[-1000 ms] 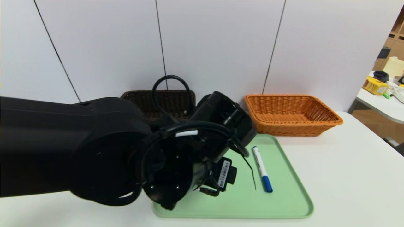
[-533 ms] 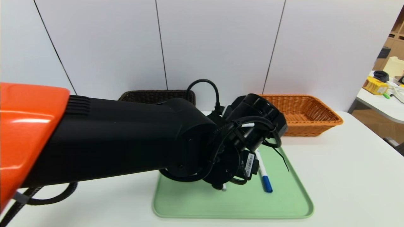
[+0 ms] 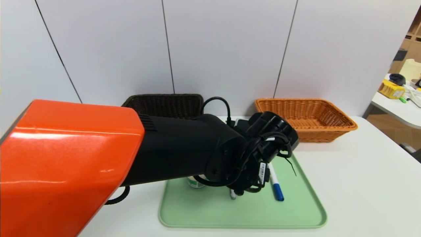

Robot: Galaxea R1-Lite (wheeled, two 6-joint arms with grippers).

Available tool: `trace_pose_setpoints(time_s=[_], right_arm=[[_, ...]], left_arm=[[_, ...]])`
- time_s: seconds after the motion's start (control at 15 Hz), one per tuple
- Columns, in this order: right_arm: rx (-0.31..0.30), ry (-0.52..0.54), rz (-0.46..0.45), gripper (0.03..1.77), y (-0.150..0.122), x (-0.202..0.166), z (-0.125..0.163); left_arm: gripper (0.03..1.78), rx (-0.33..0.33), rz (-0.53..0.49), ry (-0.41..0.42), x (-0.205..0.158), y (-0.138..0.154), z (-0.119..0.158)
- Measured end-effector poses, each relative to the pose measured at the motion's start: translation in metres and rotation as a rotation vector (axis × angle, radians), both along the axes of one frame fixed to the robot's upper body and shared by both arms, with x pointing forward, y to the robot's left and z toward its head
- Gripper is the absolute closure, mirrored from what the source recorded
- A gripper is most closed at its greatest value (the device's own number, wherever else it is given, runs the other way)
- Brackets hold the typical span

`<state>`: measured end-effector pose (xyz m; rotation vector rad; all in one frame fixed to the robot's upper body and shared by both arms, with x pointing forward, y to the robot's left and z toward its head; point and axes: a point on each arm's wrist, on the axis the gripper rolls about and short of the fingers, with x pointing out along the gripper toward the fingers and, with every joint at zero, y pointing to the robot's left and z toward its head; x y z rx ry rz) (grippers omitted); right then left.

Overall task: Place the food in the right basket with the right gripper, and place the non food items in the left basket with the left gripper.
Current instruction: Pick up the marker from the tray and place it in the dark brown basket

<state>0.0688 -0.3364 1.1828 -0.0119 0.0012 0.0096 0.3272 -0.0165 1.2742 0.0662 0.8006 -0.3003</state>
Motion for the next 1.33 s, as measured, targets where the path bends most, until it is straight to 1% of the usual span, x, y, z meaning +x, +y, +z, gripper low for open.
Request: trace_pose_setpoints(time_s=[0.4, 0.53, 0.73, 0.93, 1.0, 1.13, 1.33], right_arm=[[0.0, 0.0, 0.001, 0.1, 0.0, 0.0, 0.0], [0.0, 0.0, 0.0, 0.1, 0.0, 0.0, 0.0], [0.0, 0.0, 0.0, 0.1, 0.0, 0.0, 0.0], [0.0, -0.001, 0.0, 0.1, 0.0, 0.0, 0.0], [0.0, 0.0, 0.0, 0.1, 0.0, 0.0, 0.0], [0.001, 0.0, 0.0, 0.1, 0.0, 0.0, 0.0], [0.0, 0.0, 0.0, 0.1, 0.0, 0.0, 0.0]], left_arm=[[0.12, 0.015, 0.038, 0.021, 0.013, 0.002, -0.013], [0.12, 0.001, 0.068, 0.032, 0.016, 0.002, -0.018], [0.12, -0.038, 0.129, 0.048, 0.018, 0.003, -0.02], [0.12, -0.041, 0.139, 0.048, 0.02, 0.006, -0.019], [0.12, -0.038, 0.142, 0.051, 0.021, 0.007, -0.019], [0.12, 0.002, 0.14, 0.071, 0.02, 0.01, -0.022], [0.12, 0.011, 0.14, 0.078, 0.02, 0.01, -0.024]])
